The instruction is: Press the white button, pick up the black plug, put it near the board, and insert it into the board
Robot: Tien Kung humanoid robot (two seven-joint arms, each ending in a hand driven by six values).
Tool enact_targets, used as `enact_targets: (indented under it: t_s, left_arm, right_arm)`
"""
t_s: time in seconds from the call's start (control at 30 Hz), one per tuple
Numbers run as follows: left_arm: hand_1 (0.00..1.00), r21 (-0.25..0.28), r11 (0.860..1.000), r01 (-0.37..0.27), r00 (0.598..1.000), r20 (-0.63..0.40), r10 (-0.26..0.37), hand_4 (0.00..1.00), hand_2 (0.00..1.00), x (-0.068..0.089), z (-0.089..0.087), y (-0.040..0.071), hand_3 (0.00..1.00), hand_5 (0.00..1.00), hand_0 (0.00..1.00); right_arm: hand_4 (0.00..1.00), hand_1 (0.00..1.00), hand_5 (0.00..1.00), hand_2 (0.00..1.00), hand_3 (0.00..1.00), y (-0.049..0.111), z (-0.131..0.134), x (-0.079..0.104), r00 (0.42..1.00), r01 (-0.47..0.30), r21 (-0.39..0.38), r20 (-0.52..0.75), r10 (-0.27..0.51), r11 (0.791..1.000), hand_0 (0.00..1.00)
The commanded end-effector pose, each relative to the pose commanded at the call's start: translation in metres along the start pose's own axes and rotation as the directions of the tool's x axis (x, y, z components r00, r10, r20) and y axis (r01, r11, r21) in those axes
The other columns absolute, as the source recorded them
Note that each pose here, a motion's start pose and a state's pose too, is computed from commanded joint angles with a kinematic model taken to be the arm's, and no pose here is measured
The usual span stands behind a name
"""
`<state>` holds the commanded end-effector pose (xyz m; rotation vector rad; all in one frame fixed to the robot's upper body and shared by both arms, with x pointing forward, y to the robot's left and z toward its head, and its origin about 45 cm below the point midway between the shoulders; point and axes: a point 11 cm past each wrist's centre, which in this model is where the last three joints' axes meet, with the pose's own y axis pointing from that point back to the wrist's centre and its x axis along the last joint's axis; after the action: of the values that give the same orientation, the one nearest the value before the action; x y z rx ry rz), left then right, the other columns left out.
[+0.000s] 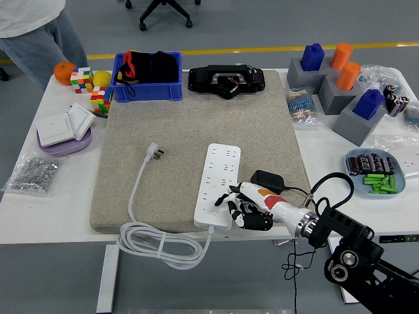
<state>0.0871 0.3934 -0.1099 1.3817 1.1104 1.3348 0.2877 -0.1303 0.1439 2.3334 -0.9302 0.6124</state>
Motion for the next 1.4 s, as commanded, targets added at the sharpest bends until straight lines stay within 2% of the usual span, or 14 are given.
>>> enact_targets:
  t_s: [0.4, 1.4]
  left_arm:
    - [0.709, -0.002, 1.000, -0.002, 1.000, 0.003, 0.002, 0.648, 0.663, 0.001, 0.002, 0.000, 0.734, 0.543, 0.773]
    - [0.709, -0.002, 1.000, -0.005, 1.000, 0.015, 0.005, 0.647, 0.664, 0.002, 0.003, 0.001, 0.734, 0.545, 0.773]
  right_arm:
    - [0.270, 0.002, 0.002, 0.042, 0.593, -0.008, 0.000, -0.004, 0.999, 0.013, 0.010, -0.049, -0.013, 1.000, 0.002]
    - [0.261, 0.002, 0.002, 0.042, 0.572, -0.010, 0.015, -0.010, 0.994, 0.025, 0.000, -0.104, -0.025, 1.000, 0.002]
